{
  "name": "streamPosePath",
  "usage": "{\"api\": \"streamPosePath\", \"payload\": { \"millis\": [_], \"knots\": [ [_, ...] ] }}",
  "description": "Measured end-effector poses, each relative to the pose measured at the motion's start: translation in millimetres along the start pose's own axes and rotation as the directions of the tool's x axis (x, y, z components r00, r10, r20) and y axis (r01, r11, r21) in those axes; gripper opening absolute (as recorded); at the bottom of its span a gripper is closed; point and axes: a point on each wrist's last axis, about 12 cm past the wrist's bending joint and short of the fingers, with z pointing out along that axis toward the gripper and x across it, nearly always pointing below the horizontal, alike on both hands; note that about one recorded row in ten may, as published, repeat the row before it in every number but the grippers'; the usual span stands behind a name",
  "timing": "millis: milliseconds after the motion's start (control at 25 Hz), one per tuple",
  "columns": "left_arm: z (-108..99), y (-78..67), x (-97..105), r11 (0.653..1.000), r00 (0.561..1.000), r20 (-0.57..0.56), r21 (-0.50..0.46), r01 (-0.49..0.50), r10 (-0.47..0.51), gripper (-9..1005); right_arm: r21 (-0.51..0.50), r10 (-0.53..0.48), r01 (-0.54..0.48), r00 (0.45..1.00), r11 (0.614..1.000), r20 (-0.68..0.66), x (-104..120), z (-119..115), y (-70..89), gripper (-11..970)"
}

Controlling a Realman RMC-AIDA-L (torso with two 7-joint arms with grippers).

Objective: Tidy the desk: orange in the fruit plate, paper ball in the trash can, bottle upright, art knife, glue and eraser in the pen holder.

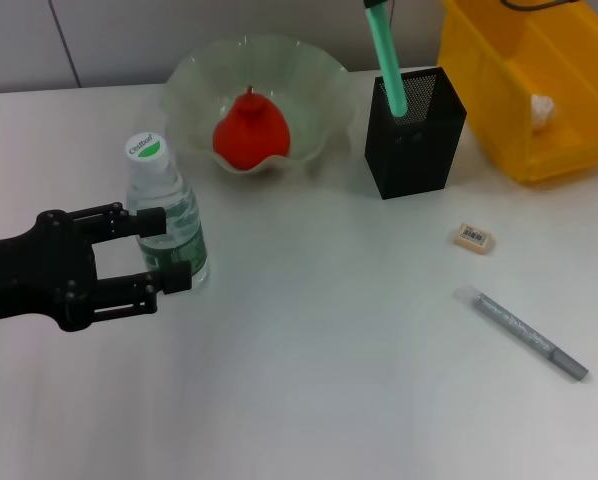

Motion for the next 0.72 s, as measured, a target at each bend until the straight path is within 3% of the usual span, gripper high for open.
{"api": "streamPosePath", "payload": {
  "millis": [280,720],
  "knots": [
    [2,1.0,-1,1.0,1.0,0.005,0.006,0.005,-0.005,741,0.071,-0.099,0.092,0.99,0.993,0.097,17,-8,-22.1,184],
    [1,0.5,6,0.999,0.999,0.01,0.004,0.032,-0.032,741,0.117,-0.157,0.146,0.984,0.982,0.084,33,7,-34.8,183]
  ]
}}
